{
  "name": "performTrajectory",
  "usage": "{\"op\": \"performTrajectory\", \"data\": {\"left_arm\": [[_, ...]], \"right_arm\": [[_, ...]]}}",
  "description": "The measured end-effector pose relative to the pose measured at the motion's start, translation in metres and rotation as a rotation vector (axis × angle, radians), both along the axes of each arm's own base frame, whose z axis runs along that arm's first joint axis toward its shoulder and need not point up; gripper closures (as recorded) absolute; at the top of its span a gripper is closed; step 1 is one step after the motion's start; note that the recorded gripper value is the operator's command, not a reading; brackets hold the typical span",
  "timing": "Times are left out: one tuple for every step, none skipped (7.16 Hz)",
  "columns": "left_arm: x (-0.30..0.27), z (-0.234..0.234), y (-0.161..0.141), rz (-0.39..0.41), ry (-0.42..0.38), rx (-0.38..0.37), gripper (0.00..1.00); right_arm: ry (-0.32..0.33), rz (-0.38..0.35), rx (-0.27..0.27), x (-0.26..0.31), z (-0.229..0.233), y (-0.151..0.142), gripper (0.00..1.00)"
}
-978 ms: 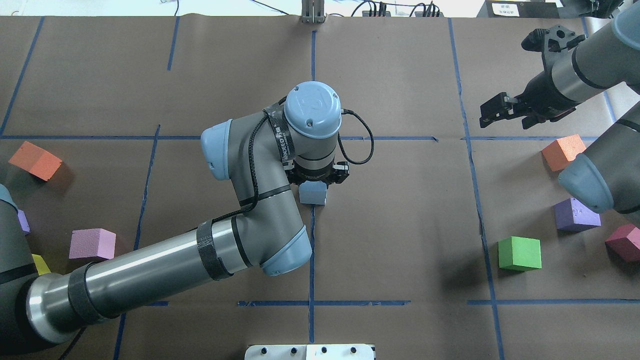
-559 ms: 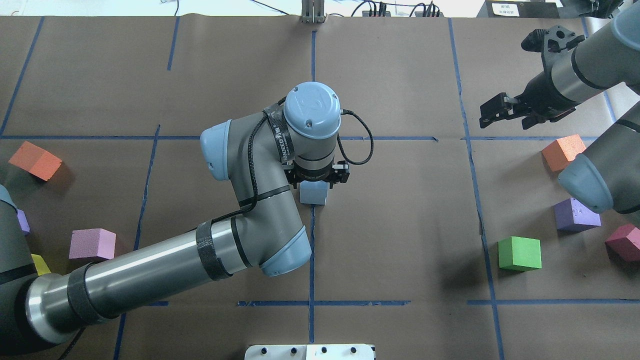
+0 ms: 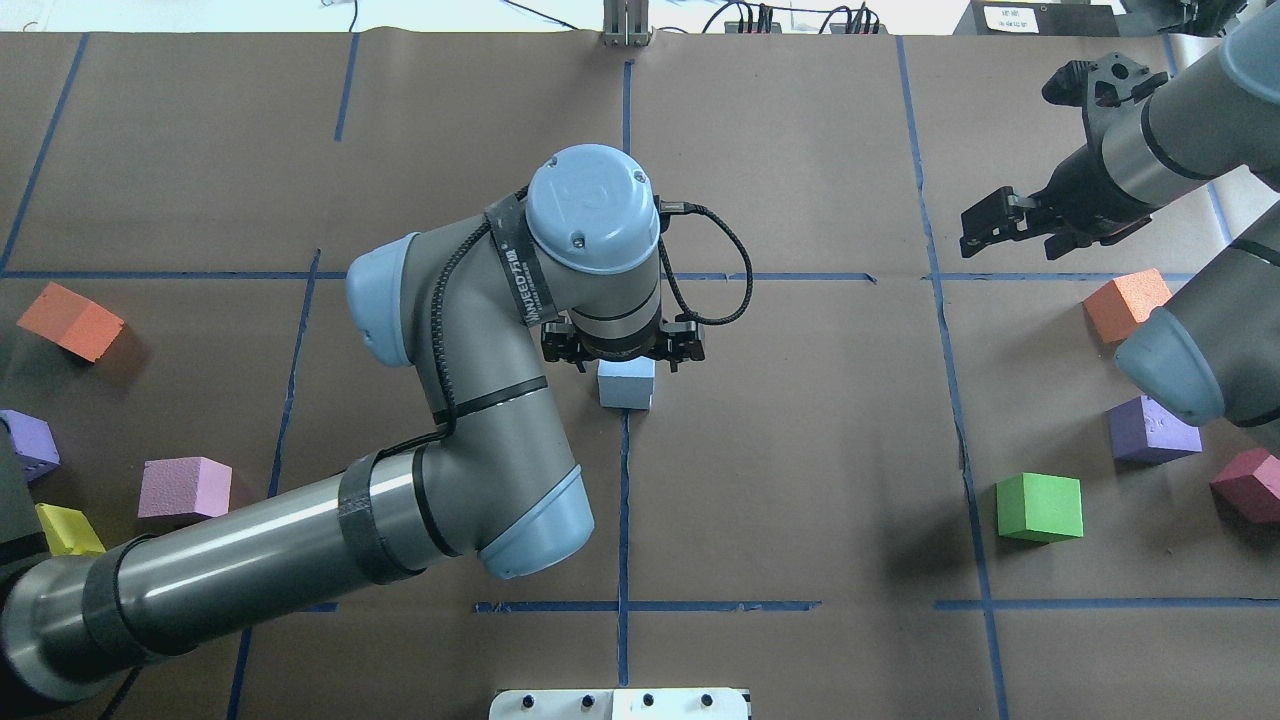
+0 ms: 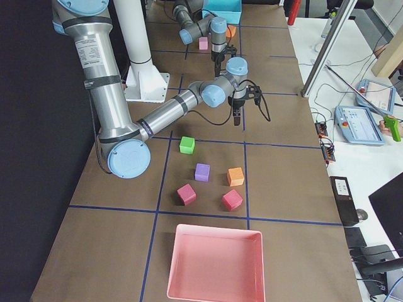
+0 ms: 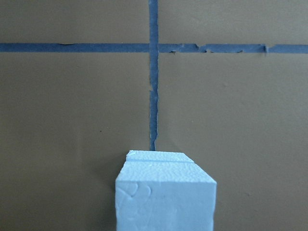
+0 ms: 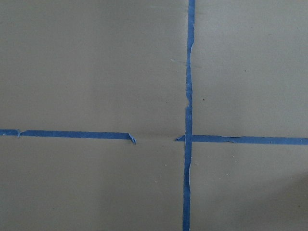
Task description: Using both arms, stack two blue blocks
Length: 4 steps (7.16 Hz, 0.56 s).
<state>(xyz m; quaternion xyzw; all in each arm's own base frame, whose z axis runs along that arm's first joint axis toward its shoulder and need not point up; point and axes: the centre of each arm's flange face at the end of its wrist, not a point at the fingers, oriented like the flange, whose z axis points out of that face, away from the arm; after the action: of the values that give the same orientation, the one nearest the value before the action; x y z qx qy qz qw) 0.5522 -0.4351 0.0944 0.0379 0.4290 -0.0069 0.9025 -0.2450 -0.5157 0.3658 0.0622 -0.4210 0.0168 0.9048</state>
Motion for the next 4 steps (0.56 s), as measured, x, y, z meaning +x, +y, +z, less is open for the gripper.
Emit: {"op": "performTrajectory", "data": {"left_arm": [[-0.035,-0.005,0.001,-0.021,0.019,0.014,0.0],[-0.073,0.007,-0.002,-0.031,0.024,0.045,0.0],[-0.118,0.033,-0.008,-0.016,0.005,0.114,0.0],[-0.169,0.073,-0.02,0.03,-0.04,0.189,0.0]], "right_arm": [[0.001,0.001,0.002,0.002,0.001,-0.001,0.0],[0.002,0.007,0.01,0.013,0.002,-0.005,0.0],[0.01,0.012,0.029,0.035,0.009,-0.013,0.0],[0.031,0.008,0.051,0.071,0.029,-0.026,0.0]]}}
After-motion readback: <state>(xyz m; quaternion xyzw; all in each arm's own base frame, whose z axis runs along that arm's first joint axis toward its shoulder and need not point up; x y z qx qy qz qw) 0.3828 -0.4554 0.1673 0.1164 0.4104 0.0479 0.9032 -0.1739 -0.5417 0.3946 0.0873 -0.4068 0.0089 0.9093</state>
